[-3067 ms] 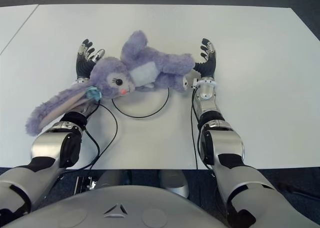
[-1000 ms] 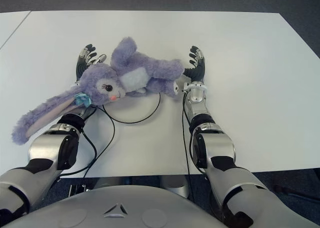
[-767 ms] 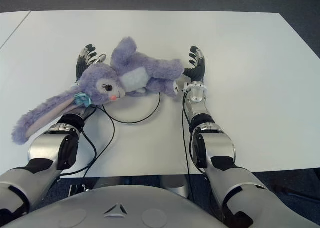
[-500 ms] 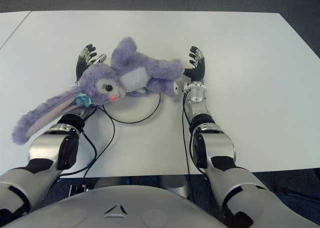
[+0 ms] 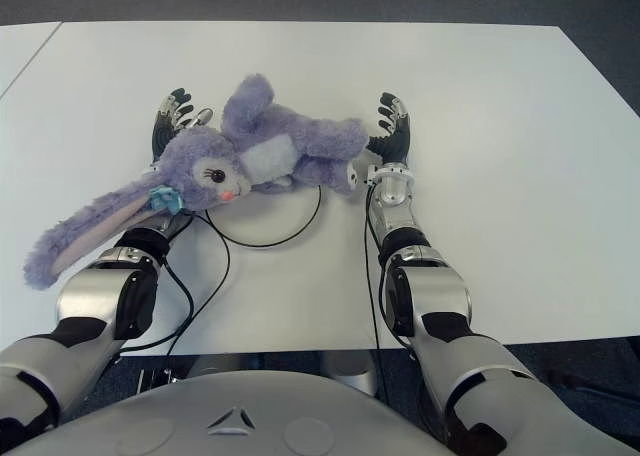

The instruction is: Put the doll into the plate.

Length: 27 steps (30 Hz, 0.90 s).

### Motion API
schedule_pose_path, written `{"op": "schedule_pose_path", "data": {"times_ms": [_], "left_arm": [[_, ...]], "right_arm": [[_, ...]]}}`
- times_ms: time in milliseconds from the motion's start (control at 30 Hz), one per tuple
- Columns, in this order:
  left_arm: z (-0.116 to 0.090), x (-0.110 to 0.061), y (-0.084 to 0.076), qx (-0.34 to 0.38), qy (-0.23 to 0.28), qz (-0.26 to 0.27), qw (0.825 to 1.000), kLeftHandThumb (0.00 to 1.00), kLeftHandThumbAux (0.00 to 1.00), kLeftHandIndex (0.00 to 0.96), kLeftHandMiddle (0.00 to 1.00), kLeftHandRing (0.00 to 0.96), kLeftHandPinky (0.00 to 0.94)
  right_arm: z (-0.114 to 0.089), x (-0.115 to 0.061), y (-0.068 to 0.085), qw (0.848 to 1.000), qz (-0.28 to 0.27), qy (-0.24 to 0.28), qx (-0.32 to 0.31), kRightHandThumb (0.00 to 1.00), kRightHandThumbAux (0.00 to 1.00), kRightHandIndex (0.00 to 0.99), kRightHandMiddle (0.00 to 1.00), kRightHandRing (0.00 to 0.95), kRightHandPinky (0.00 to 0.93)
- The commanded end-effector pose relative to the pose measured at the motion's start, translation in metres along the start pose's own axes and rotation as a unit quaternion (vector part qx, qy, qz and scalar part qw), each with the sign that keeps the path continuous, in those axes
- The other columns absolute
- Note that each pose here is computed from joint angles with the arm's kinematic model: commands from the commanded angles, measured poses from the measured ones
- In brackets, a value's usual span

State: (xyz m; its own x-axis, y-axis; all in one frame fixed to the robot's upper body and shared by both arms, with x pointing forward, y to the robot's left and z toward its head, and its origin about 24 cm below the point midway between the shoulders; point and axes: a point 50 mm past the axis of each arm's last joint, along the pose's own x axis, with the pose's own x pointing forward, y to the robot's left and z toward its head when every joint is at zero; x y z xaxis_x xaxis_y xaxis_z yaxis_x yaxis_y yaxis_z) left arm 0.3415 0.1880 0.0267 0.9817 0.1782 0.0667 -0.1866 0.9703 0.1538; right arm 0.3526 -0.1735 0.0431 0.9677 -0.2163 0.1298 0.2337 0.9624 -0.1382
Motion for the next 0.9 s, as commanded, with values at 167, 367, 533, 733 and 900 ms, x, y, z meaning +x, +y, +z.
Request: {"op": "schedule_pose_path", "data": {"times_ms": [167, 367, 533, 733, 900], "left_arm": [[-0.1054, -0.1017, -0.0123, 0.004, 0.231, -0.007, 0.973, 0.0, 0.6, 0.134, 0.147, 0.142, 0.154], [-0.1056, -0.1015, -0.0122, 0.003, 0.233, -0.005, 0.972, 0.0, 0.594, 0.13, 0.15, 0.145, 0.157], [-0.1055, -0.1011, -0.0126, 0.001, 0.234, -0.004, 0.972, 0.0, 0.588, 0.127, 0.153, 0.147, 0.155], [-0.1055, -0.1009, -0.0129, -0.001, 0.235, -0.003, 0.972, 0.0, 0.584, 0.123, 0.159, 0.15, 0.161], [-0.1054, -0.1006, -0.013, -0.002, 0.236, -0.002, 0.972, 0.0, 0.586, 0.125, 0.163, 0.156, 0.169]], "right_arm": [[-0.1081, -0.1092, 0.0019, 0.972, 0.017, 0.233, -0.025, 0.0, 0.998, 0.182, 0.197, 0.185, 0.215], [-0.1082, -0.1093, 0.002, 0.972, 0.017, 0.233, -0.025, 0.0, 0.998, 0.184, 0.2, 0.187, 0.217], [-0.1082, -0.1094, 0.0021, 0.972, 0.016, 0.233, -0.025, 0.0, 0.998, 0.184, 0.202, 0.189, 0.216], [-0.1082, -0.1095, 0.0021, 0.972, 0.017, 0.233, -0.025, 0.0, 0.998, 0.183, 0.203, 0.19, 0.219], [-0.1083, -0.1095, 0.002, 0.972, 0.017, 0.234, -0.025, 0.0, 0.998, 0.183, 0.205, 0.193, 0.222]]}}
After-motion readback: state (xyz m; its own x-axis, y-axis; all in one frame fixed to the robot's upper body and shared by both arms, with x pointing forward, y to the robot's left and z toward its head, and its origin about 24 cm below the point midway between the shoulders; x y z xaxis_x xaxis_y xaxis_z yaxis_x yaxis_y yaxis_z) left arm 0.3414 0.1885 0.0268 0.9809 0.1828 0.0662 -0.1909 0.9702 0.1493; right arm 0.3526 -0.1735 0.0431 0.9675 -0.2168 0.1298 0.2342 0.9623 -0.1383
